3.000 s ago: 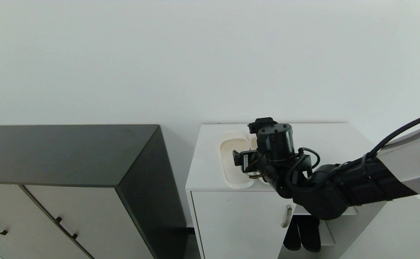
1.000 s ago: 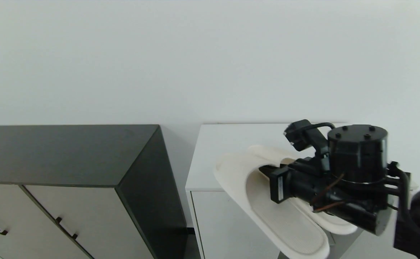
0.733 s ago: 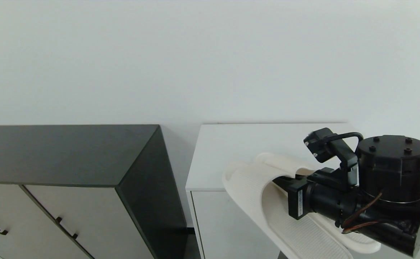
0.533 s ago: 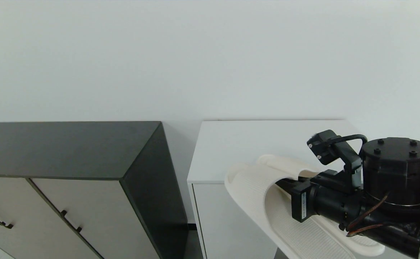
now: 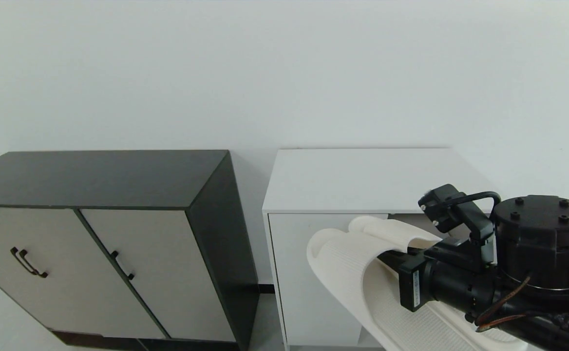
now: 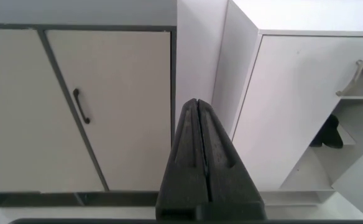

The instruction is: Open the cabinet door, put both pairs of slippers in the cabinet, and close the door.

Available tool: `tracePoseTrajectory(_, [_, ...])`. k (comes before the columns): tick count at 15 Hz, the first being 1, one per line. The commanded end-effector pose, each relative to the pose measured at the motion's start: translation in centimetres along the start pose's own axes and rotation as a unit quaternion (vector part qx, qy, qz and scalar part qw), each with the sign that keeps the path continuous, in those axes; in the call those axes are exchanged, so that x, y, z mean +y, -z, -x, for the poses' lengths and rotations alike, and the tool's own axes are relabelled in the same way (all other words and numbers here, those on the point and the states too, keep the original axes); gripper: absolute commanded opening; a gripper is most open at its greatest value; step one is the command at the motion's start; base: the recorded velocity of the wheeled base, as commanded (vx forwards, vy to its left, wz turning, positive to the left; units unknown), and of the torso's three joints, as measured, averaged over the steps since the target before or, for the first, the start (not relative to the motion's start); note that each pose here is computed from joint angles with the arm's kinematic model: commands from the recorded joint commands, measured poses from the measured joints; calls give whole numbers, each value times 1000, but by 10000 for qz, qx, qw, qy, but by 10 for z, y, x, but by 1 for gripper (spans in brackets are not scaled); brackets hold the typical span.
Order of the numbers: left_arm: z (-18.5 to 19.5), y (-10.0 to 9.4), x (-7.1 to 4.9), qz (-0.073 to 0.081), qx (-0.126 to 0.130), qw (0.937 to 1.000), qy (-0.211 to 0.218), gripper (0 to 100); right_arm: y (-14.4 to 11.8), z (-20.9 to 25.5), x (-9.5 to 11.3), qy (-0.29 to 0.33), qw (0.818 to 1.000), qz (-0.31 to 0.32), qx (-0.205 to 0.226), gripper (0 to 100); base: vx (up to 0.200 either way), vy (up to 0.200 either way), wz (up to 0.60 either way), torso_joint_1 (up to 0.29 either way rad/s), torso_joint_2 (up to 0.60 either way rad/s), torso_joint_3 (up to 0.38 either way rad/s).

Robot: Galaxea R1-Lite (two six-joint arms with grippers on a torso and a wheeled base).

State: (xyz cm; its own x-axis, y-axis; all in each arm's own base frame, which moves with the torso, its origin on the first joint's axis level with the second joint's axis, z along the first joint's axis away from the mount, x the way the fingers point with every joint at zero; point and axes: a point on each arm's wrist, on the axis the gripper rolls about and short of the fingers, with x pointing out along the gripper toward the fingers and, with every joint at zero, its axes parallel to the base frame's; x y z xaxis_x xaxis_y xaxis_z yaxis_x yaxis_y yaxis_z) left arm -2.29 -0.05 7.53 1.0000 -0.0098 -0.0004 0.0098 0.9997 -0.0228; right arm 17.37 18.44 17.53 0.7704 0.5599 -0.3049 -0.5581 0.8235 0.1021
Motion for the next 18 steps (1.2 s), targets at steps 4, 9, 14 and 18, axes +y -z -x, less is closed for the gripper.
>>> tracePoseTrajectory(4, [0, 0, 0, 1, 5, 10000, -3, 0, 2, 0, 0, -3, 10000, -9, 23, 0, 0, 0, 0, 0, 0, 0])
tracePoseTrajectory(9, [0, 0, 0, 1, 5, 10000, -3, 0, 3, 0, 0, -6, 10000, -5, 47, 0, 0, 0, 0, 0, 0, 0])
tracePoseTrajectory(14, [0, 0, 0, 1, 5, 10000, -3, 0, 3, 0, 0, -14, 10000, -5, 48, 0, 0, -200, 0, 5, 2, 1])
tracePoseTrajectory(18, [0, 0, 0, 1, 5, 10000, -3, 0, 3, 0, -1, -13, 10000, -14, 56, 0, 0, -200, 0, 2, 4, 2])
